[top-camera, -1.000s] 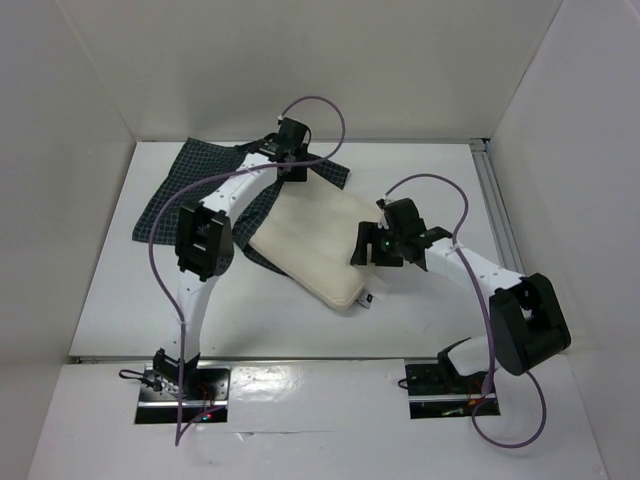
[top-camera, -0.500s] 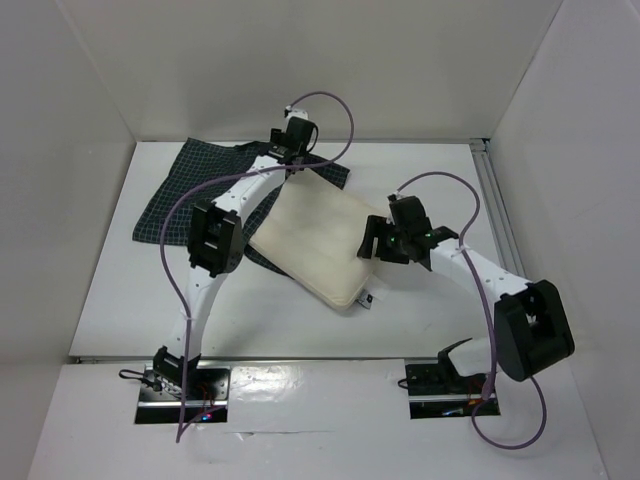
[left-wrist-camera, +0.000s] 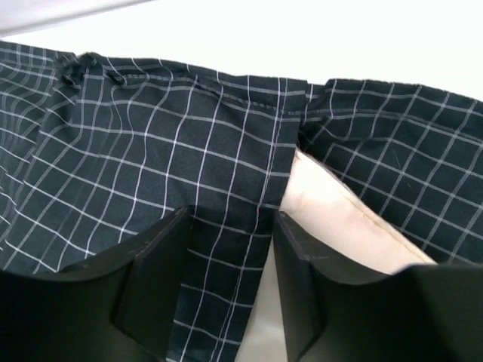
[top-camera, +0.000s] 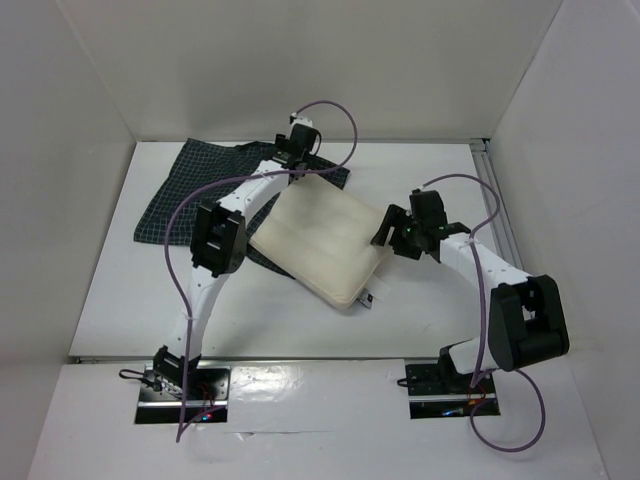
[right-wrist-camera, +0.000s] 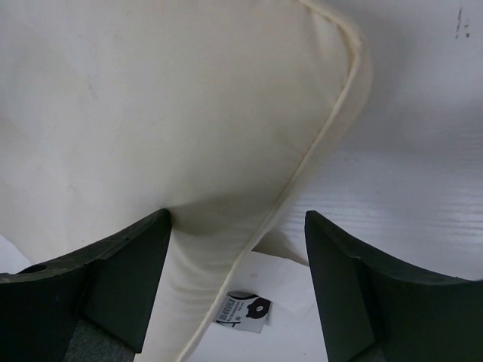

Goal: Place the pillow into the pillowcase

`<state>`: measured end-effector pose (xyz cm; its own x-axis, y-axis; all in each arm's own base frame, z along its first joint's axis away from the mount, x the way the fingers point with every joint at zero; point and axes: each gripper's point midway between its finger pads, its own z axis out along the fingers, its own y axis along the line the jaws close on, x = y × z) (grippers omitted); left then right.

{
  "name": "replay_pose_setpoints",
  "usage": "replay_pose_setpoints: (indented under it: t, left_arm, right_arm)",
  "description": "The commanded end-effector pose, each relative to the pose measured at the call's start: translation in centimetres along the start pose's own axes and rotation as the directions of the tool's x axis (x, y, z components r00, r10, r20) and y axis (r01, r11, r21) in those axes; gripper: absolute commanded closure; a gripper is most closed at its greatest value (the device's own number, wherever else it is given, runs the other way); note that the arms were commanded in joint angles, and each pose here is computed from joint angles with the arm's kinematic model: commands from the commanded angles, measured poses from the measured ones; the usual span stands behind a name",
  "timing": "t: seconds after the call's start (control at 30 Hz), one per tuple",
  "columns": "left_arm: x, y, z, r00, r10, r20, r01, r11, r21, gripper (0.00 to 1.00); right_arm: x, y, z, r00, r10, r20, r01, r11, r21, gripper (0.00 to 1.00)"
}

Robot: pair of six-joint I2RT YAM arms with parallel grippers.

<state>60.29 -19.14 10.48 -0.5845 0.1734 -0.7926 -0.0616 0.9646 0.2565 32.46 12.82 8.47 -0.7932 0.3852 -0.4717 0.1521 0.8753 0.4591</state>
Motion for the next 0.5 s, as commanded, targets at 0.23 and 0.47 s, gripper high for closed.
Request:
replay_pose_setpoints:
  t: [0.23,0.47]
  left_arm:
    - [-1.2,-0.4,-4.0,0.993,-0.1,-0.061,0.11,0.975,0.192,0.37]
    - [0.7,-0.9,-3.0,0.994,-0.043,-0.1,0.059,0.985,0.165,0.38]
  right_arm:
    - [-1.2,0.0,-0.3,0.999,0.03,0.044,-0.029,0.999,-0.031,0.22]
    - [-1.2,0.2,0.1,0.999,0.008,0.031,-0.007,0.999,-0.045,0.22]
